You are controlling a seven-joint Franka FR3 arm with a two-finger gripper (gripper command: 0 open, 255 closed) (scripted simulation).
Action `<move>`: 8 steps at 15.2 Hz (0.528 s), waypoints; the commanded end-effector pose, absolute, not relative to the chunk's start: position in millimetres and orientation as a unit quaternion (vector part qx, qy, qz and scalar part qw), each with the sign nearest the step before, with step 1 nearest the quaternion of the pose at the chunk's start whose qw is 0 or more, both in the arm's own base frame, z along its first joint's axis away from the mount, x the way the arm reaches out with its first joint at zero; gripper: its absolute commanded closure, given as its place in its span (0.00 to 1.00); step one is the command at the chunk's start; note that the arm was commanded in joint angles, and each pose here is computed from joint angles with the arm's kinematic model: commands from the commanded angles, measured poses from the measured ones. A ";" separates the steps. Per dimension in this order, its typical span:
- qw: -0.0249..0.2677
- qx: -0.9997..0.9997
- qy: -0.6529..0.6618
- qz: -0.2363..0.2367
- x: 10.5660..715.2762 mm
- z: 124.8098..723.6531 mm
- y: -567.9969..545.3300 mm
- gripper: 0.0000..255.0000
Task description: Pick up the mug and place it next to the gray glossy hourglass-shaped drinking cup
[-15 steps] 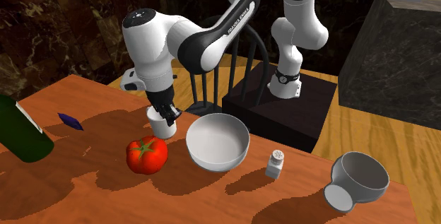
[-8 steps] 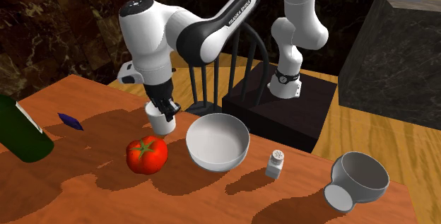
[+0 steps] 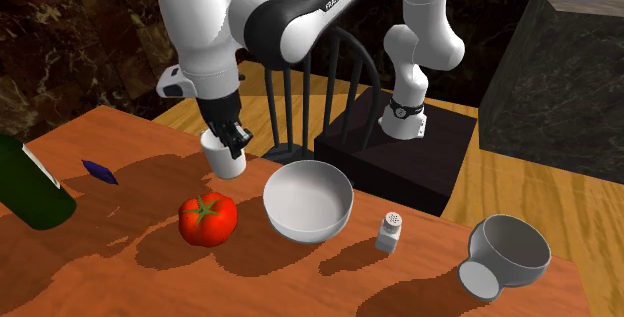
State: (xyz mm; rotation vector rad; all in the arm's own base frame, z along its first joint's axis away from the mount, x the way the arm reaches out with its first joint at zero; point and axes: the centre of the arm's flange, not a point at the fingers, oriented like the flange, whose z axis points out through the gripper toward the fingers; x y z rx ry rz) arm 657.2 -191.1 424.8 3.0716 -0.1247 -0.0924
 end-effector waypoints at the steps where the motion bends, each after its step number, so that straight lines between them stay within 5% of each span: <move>1: 0.033 0.998 -0.041 -0.030 657.8 435.3 -190.0 1.00; 8: 0.033 0.998 -0.041 -0.030 657.8 472.3 -190.0 1.00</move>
